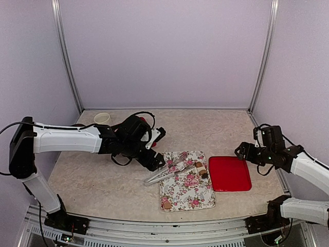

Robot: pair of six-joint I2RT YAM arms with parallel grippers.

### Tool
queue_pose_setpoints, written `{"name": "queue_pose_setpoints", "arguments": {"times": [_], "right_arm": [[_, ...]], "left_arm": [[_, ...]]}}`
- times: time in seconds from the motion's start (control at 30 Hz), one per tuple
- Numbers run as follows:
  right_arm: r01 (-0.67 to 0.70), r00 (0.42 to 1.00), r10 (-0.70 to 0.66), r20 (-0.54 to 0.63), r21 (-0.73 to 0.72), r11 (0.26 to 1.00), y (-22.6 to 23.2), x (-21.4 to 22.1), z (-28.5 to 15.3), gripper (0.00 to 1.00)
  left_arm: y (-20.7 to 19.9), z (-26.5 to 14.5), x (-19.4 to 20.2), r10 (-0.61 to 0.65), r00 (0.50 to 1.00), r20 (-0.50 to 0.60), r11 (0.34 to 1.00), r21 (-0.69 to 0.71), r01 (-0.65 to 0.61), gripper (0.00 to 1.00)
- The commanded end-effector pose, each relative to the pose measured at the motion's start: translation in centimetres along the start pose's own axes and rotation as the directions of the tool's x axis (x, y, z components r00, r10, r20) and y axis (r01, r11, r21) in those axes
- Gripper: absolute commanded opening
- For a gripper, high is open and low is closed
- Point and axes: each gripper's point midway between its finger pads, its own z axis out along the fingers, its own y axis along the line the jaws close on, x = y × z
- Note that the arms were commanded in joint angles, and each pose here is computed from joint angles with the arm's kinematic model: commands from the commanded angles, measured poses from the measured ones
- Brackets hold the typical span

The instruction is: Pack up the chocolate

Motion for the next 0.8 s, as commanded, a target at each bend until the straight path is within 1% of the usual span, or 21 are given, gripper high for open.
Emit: {"name": "queue_pose_setpoints", "arguments": {"times": [0.0, 0.17, 0.3, 0.47, 0.63, 0.73, 0.77], "right_arm": [[-0.084, 0.994, 0.098, -0.041, 0.264, 0.961, -4.7, 1.3, 0.3, 0.8], [-0.077, 0.99, 0.113, -0.089, 0.339, 0.938, -6.0, 2.4, 1.2, 0.69], [-0.055, 0.986, 0.11, -0.125, 0.381, 0.923, -7.0, 3.2, 1.9, 0.61], [-0.013, 0.981, 0.099, -0.169, 0.447, 0.894, -8.4, 4.0, 3.2, 0.55], [0.014, 0.973, 0.098, -0.207, 0.478, 0.878, -9.2, 4.5, 4.5, 0.51], [0.021, 0.971, 0.097, -0.218, 0.483, 0.876, -9.4, 4.5, 5.2, 0.46], [0.022, 0.97, 0.098, -0.223, 0.481, 0.876, -9.4, 4.6, 5.4, 0.43]], "left_arm": [[0.5, -1.7, -2.4, -0.06, 0.991, 0.123, 0.998, 0.034, 0.057, 0.95], [1.1, -2.2, -2.9, -0.092, 0.981, 0.173, 0.995, 0.051, 0.084, 0.97], [1.3, -2.2, -2.6, -0.111, 0.975, 0.193, 0.992, 0.074, 0.099, 0.97], [1.9, -2.6, -2.1, -0.144, 0.965, 0.218, 0.988, 0.087, 0.128, 0.97], [3.7, -3.3, -1.6, -0.215, 0.945, 0.248, 0.976, 0.097, 0.197, 0.97], [5.0, -3.7, -1.6, -0.253, 0.931, 0.264, 0.967, 0.099, 0.234, 0.97], [5.2, -3.9, -1.6, -0.26, 0.928, 0.268, 0.965, 0.105, 0.24, 0.97]]}}
